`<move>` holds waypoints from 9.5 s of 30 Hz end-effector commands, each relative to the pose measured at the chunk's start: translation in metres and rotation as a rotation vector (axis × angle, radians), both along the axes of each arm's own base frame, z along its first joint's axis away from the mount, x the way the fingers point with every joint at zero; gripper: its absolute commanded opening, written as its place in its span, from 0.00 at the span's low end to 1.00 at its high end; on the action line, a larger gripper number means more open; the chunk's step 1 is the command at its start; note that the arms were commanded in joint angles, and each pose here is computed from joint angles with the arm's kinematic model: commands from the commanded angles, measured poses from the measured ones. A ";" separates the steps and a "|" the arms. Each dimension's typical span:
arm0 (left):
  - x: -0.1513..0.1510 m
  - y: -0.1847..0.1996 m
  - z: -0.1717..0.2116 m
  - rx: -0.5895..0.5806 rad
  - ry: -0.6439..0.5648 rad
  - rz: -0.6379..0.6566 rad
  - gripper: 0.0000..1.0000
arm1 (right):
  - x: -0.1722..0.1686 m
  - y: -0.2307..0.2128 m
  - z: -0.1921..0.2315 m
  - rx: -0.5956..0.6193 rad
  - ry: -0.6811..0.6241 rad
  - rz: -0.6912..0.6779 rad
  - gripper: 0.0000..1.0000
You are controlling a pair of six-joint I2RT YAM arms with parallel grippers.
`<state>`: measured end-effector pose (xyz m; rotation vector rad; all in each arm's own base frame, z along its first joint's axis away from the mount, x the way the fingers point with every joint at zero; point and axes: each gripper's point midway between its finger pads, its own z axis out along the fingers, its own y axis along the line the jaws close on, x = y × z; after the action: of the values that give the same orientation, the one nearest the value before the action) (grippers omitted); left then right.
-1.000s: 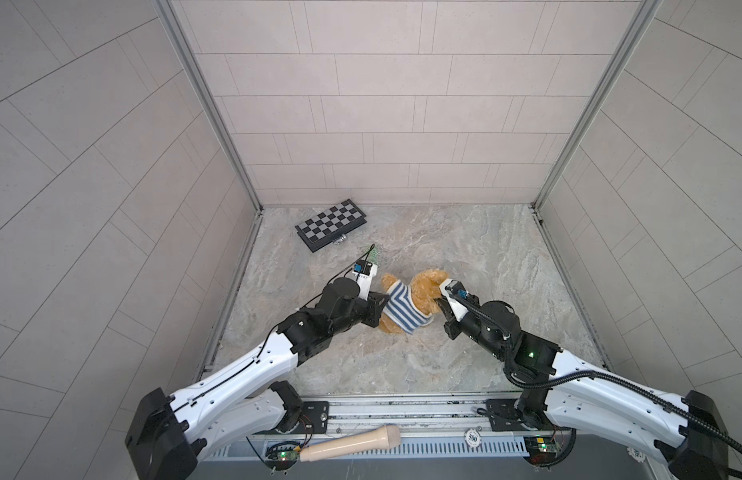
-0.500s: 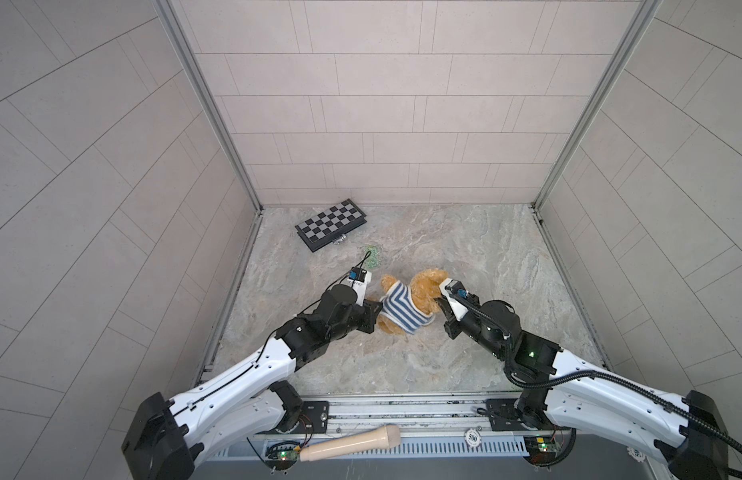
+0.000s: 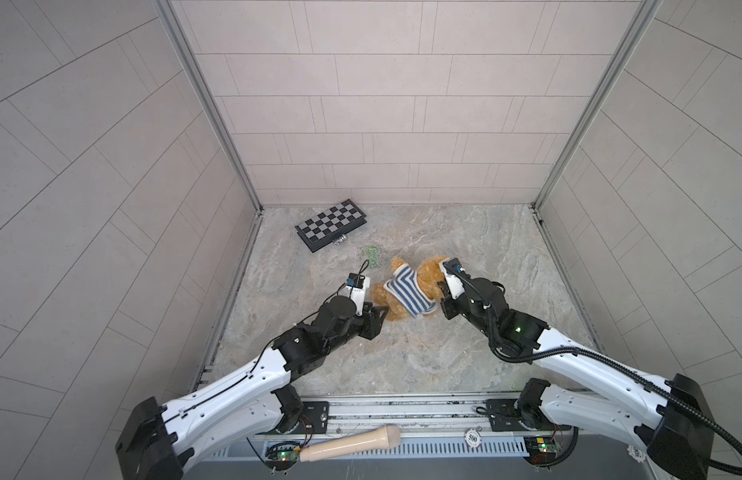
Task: Dress the teddy bear
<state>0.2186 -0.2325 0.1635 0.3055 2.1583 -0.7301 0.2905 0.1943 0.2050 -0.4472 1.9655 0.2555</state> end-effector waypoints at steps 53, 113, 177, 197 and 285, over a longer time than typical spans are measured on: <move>0.039 -0.043 -0.057 0.047 0.081 0.018 0.58 | 0.019 0.001 -0.111 0.234 0.431 0.024 0.32; 0.068 -0.005 -0.080 0.060 0.150 0.069 0.48 | -0.062 0.032 -0.081 -0.112 0.436 0.223 0.60; 0.044 0.038 -0.099 0.138 0.207 0.190 0.41 | -0.054 0.040 -0.083 -0.177 0.338 0.299 0.00; 0.039 -0.001 -0.071 0.068 0.121 0.161 0.46 | -0.065 0.059 -0.033 0.070 0.262 0.366 0.00; -0.036 -0.040 0.053 -0.101 0.063 -0.210 0.00 | -0.084 0.054 0.021 0.342 0.055 0.617 0.62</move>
<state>0.1808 -0.2670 0.1955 0.4784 2.1848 -0.9300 0.2159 0.2409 0.2065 -0.7489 1.8621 0.9440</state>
